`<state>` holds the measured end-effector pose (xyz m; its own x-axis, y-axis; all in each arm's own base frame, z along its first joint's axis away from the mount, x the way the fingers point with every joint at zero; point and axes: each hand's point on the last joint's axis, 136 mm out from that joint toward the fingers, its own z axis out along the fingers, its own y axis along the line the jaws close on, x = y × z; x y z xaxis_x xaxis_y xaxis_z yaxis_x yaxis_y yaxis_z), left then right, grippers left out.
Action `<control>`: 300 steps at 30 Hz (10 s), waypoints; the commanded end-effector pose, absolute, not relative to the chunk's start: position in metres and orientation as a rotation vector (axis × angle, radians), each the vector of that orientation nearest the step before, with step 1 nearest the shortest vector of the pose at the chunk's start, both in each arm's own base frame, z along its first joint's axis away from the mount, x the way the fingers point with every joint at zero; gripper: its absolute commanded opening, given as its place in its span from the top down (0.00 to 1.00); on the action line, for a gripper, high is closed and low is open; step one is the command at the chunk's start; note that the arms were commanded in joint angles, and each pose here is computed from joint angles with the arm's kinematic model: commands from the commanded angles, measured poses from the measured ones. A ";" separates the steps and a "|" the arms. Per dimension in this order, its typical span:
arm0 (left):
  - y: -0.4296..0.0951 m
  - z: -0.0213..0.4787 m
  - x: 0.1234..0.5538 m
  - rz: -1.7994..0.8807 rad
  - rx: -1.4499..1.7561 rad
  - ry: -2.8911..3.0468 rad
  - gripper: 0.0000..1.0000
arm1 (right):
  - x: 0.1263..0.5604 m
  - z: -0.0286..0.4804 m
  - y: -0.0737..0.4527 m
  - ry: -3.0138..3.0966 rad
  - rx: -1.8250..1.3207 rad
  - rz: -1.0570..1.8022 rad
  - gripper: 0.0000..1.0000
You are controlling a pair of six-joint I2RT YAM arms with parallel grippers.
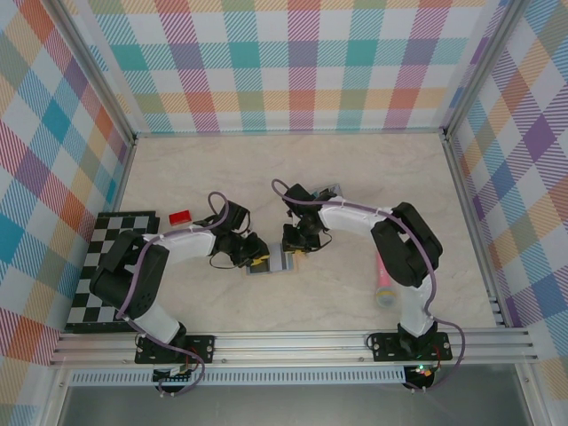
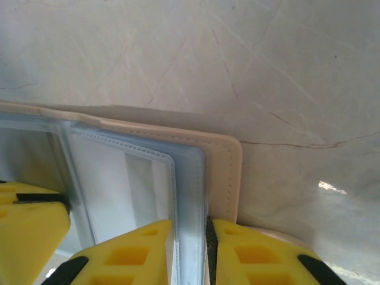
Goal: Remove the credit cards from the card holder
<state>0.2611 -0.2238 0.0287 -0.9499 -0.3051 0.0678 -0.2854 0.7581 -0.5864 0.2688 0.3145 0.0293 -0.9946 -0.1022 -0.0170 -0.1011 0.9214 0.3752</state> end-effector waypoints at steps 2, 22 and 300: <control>-0.212 0.016 0.254 -0.882 -0.547 2.966 0.80 | 0.266 0.030 0.321 -3.040 0.181 -0.621 0.77; -0.209 0.013 0.252 -0.849 -0.549 2.979 0.82 | 0.269 0.056 0.325 -3.098 0.279 -0.749 0.84; -0.149 0.099 0.256 -0.823 -0.603 2.777 0.20 | 0.268 0.153 0.322 -3.097 0.226 -0.983 0.60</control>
